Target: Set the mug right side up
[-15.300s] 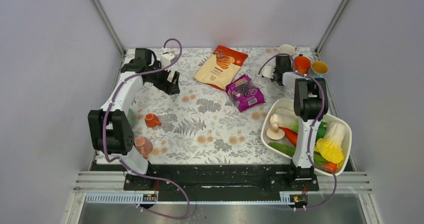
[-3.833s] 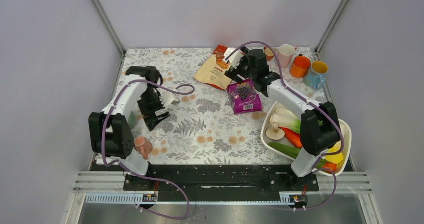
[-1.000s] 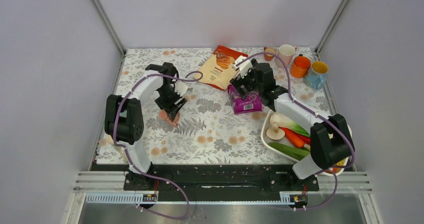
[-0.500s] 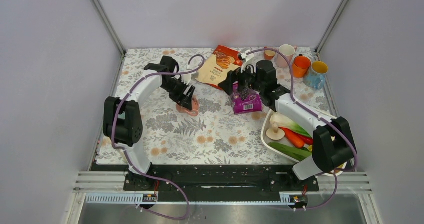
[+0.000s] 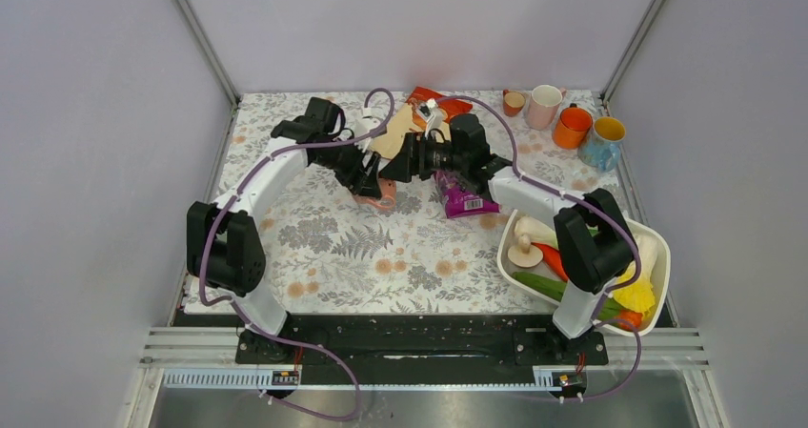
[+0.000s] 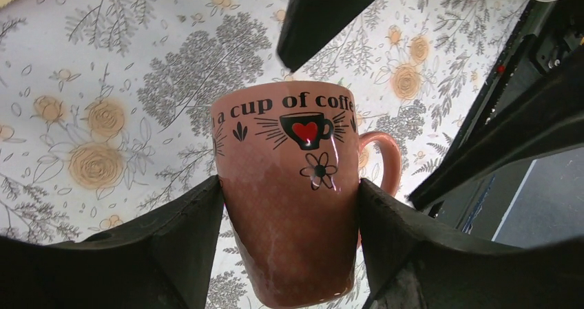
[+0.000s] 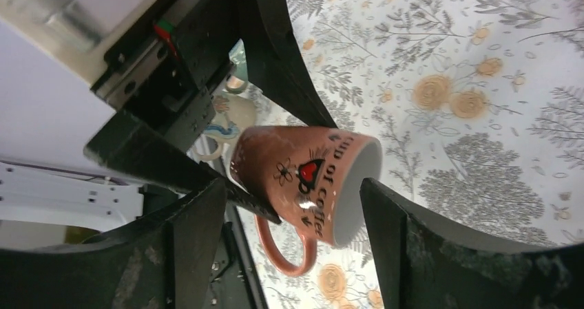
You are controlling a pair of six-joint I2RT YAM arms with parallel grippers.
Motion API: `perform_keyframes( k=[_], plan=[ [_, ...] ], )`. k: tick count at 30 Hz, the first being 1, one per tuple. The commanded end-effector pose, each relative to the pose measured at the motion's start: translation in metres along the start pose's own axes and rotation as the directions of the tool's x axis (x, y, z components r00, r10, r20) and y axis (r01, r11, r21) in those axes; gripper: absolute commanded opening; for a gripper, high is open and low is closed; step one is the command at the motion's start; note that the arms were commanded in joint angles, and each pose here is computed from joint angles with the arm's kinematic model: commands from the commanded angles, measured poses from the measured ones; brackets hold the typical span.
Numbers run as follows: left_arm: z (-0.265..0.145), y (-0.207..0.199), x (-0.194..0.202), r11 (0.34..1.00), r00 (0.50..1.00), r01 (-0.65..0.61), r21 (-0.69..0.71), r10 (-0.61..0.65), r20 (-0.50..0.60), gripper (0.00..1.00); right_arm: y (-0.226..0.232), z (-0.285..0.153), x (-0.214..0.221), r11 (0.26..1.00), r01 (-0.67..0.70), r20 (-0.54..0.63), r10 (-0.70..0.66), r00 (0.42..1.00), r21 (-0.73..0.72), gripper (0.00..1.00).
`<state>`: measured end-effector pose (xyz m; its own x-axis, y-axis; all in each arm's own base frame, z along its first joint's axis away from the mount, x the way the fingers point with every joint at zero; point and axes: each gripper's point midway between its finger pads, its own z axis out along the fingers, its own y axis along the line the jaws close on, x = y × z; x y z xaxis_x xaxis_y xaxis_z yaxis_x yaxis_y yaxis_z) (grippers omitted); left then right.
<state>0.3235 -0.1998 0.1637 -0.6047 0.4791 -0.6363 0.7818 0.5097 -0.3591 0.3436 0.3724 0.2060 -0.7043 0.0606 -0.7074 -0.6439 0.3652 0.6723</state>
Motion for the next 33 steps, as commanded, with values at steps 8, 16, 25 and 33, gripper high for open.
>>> perform_keyframes(
  k=[8, 16, 25, 33],
  plan=[
    [-0.031, -0.043, -0.063, 0.984, 0.964, -0.180, 0.009, 0.175, 0.199, 0.00, 0.052, 0.002, -0.017, 0.963, -0.077, -0.019, 0.075, 0.997, -0.259, 0.57],
    [-0.036, -0.036, -0.069, 0.977, 0.956, -0.207, -0.051, 0.214, 0.201, 0.00, 0.074, -0.004, -0.020, 0.929, -0.115, -0.051, 0.104, 0.993, -0.352, 0.15],
    [-0.050, -0.029, -0.053, 0.966, 0.961, -0.224, -0.127, 0.241, 0.136, 0.82, 0.035, -0.029, -0.040, 0.983, 0.145, 0.009, -0.145, 0.989, -0.112, 0.00],
    [-0.078, -0.010, -0.034, 0.969, 0.975, -0.169, -0.183, 0.191, 0.110, 0.99, -0.073, -0.096, -0.117, 0.802, 0.480, -0.129, -0.467, 0.875, 0.355, 0.00]
  ],
)
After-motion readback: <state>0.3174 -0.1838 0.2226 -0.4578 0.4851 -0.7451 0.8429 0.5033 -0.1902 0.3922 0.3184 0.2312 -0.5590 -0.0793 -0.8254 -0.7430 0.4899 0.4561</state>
